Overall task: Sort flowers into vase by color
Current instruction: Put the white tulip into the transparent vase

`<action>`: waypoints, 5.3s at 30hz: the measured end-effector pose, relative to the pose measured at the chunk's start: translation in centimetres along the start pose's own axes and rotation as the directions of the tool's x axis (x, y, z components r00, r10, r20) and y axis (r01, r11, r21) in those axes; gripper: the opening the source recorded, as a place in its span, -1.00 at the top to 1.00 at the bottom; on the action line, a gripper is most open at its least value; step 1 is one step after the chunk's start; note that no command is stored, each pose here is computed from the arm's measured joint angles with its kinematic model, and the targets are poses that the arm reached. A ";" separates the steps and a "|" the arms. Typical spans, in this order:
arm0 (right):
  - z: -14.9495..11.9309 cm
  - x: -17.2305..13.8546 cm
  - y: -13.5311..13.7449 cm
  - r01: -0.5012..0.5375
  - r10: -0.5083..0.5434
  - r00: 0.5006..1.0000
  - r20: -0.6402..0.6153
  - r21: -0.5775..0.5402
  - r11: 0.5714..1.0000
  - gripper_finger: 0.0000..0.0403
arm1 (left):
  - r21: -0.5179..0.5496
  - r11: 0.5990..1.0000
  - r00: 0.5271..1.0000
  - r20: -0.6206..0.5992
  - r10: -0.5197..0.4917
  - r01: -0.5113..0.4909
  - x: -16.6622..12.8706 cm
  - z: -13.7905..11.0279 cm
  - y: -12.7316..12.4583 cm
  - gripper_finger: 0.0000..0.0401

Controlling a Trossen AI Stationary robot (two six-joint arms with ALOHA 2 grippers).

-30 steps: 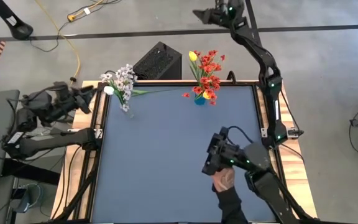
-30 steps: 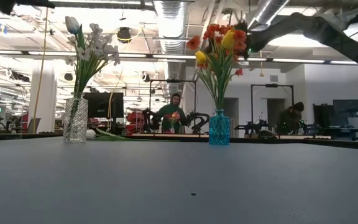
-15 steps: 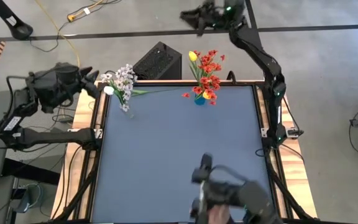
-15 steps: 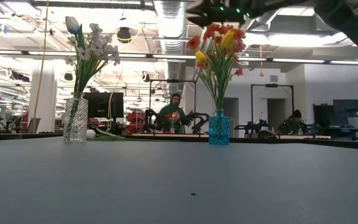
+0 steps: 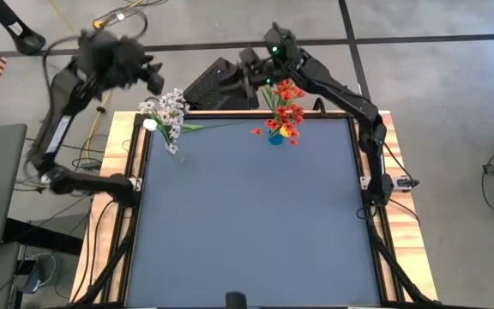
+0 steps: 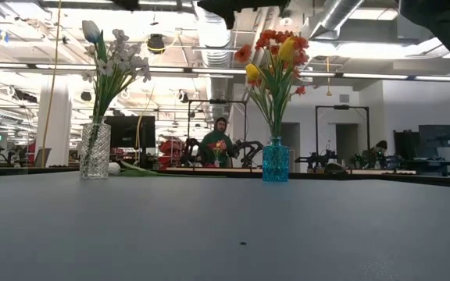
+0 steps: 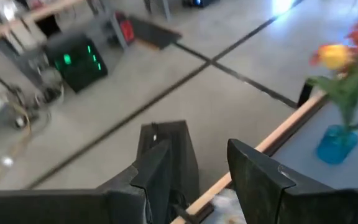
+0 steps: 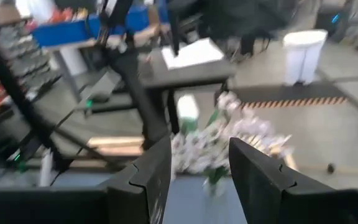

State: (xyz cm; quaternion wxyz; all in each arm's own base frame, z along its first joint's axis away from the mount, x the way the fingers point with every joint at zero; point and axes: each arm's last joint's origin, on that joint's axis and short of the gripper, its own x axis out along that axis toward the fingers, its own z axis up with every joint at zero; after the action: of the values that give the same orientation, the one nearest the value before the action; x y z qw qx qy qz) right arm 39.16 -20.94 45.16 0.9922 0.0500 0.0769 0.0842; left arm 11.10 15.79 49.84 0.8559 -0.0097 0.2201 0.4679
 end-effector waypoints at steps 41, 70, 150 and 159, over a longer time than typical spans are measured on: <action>-20.2 13.9 -7.3 0.430 -0.392 0.810 -0.436 -0.011 0.903 0.07 | -0.240 0.970 0.984 -0.178 -0.011 -0.033 4.8 -2.3 6.6 0.27; -3.4 6.8 10.6 0.073 -0.044 0.961 -0.273 0.096 0.993 0.07 | -0.190 0.978 0.985 -0.133 -0.108 0.082 4.8 -2.1 6.2 0.27; -23.8 18.6 -7.2 0.554 -0.527 0.827 -0.197 0.130 0.822 0.18 | -0.207 0.975 0.959 -0.251 -0.127 0.075 7.2 -3.6 2.7 0.27; -23.7 18.1 -7.8 0.555 -0.525 0.829 -0.194 0.159 0.817 0.18 | -0.210 0.974 0.956 -0.259 -0.136 0.081 7.1 -3.7 2.7 0.27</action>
State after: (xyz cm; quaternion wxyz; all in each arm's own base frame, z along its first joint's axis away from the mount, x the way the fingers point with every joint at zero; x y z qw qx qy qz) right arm 54.26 -23.40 18.33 0.9563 0.1238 0.1662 -0.2063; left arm 10.89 22.18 44.28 0.8369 -0.1705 0.2870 0.4338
